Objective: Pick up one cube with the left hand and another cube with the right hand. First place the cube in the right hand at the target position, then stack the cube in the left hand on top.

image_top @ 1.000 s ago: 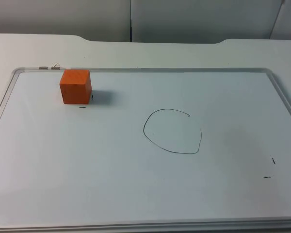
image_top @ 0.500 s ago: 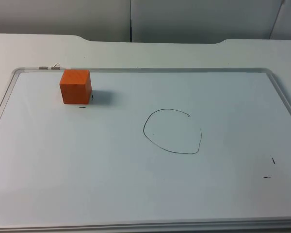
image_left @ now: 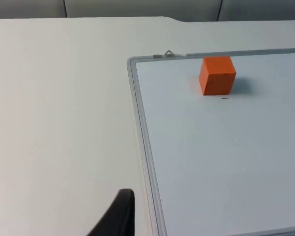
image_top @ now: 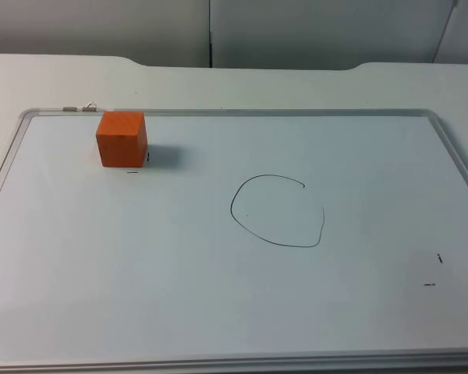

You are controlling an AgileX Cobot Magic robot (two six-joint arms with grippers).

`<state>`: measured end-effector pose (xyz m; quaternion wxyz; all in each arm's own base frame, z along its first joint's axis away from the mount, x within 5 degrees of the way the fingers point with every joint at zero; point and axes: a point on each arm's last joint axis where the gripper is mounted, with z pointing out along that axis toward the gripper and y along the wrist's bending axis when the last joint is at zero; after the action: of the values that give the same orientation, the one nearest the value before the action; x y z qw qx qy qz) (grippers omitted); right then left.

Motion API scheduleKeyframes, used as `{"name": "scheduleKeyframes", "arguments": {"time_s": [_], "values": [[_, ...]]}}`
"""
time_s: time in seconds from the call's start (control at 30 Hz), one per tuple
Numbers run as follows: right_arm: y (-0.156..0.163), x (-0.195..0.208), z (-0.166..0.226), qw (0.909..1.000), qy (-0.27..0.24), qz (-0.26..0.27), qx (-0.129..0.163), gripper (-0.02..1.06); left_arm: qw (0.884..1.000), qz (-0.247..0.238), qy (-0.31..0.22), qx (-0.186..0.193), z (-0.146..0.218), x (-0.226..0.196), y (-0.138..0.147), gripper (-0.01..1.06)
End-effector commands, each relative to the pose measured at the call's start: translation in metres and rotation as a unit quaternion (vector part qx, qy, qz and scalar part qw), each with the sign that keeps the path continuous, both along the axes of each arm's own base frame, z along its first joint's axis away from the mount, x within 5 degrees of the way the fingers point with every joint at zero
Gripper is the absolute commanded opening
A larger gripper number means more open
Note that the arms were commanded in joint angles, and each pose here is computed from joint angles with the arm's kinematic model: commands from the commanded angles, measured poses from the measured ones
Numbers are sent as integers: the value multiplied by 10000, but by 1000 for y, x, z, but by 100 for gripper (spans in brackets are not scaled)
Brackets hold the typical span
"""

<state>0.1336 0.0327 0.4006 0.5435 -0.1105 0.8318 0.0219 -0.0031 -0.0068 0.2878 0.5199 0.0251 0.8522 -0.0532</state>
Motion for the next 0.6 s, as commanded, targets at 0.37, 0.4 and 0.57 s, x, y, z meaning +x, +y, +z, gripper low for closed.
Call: {"name": "scheduleKeyframes", "arguments": {"time_s": [0.37, 0.4, 0.57], "values": [[3, 0, 3, 9996, -204, 100, 170, 0, 9977, 89, -662, -102, 69, 68, -2, 105], [3, 0, 3, 9996, -200, 103, 178, 0, 9979, 99, -629, -103, 74, 78, -3, 105], [3, 0, 3, 9996, -197, 106, 188, 0, 9993, -125, -308, 140, 87, 125, -6, 105]]}}
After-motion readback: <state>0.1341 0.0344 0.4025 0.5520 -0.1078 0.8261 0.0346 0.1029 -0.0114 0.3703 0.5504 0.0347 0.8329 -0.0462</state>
